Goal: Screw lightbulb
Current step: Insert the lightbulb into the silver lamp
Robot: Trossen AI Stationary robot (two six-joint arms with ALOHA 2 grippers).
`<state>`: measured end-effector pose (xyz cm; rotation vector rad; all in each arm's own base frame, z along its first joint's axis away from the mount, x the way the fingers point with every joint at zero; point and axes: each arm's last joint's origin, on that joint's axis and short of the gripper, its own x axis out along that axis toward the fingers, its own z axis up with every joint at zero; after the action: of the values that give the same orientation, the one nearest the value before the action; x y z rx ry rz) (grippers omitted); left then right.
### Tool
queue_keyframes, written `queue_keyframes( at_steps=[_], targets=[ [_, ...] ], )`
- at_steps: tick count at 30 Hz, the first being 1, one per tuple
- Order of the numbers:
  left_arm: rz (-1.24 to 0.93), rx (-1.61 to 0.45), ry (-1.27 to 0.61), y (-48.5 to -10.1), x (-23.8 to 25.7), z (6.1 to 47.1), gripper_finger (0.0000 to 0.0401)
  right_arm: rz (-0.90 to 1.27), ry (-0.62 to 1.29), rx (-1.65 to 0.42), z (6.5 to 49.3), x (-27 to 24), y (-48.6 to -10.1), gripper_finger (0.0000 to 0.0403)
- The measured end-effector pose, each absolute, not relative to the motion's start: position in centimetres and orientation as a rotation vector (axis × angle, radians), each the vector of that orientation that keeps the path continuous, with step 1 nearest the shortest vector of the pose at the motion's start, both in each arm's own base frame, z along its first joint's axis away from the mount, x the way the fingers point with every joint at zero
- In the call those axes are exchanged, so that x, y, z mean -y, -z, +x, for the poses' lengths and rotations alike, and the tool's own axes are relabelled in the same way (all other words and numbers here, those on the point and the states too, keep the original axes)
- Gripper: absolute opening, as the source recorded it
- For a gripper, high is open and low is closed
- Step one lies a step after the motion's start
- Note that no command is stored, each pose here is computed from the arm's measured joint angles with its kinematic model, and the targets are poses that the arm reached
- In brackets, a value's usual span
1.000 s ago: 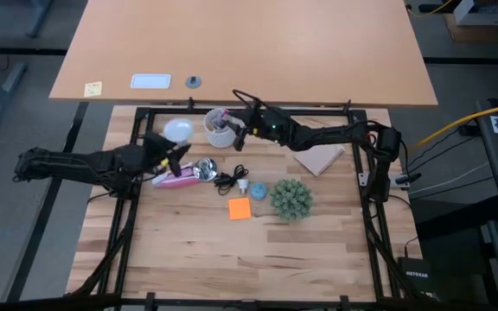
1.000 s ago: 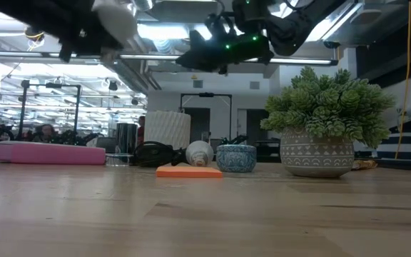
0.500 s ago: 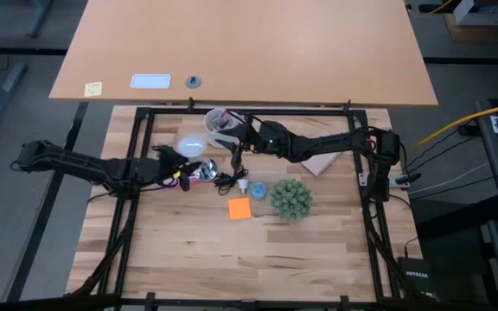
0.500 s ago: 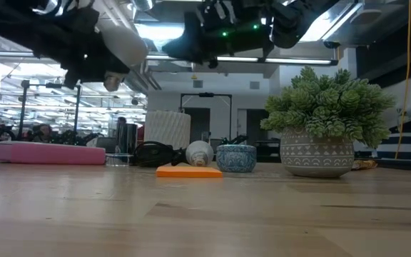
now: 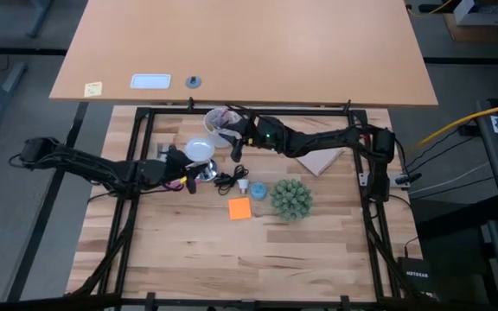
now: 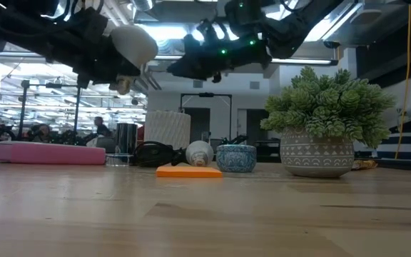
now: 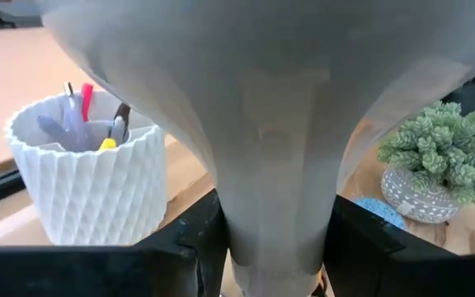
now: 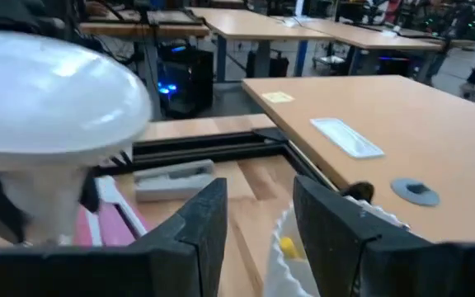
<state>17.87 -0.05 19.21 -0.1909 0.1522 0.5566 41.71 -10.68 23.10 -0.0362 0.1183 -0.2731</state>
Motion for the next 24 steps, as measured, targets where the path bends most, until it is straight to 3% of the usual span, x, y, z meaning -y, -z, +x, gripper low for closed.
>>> queue_keyframes(
  at_steps=[6,24],
  targets=[
    [-0.183,-0.17,-0.559,-18.8,0.1,18.2,0.015,-0.037,0.153,-0.071,41.9,10.1,-23.5,0.0143],
    [-0.175,-0.191,-0.564,-18.4,0.1,18.4,0.015,-0.051,0.065,-0.059,42.4,7.8,-23.6,0.0143]
  ],
)
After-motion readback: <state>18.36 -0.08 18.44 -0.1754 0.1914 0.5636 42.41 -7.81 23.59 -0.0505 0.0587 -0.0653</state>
